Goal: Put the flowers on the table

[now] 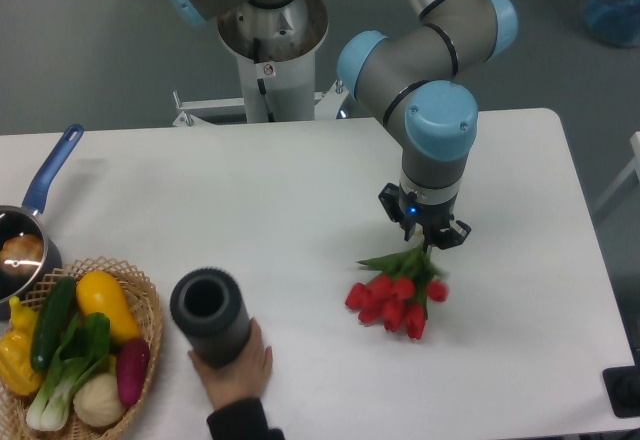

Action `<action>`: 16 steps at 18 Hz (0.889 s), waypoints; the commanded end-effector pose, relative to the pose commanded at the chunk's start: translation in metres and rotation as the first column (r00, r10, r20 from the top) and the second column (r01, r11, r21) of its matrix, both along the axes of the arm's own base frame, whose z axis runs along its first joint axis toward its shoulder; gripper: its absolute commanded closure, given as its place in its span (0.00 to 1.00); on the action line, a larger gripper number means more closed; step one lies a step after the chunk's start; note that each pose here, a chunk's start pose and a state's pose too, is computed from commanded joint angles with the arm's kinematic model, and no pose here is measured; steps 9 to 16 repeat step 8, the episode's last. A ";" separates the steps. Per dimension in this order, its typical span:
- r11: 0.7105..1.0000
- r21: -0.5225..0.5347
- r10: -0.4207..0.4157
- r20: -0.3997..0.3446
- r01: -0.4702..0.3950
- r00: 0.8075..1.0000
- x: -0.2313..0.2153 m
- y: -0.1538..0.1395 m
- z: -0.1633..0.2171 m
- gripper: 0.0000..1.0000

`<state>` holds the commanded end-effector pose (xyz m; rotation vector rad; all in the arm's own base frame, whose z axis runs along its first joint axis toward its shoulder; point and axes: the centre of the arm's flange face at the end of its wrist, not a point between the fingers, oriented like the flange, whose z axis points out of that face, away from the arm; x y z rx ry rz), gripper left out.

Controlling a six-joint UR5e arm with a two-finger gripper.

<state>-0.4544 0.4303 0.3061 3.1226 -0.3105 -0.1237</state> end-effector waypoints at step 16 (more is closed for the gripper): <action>0.998 0.050 0.038 -0.094 -0.033 0.995 -0.031 -0.014 0.011 0.00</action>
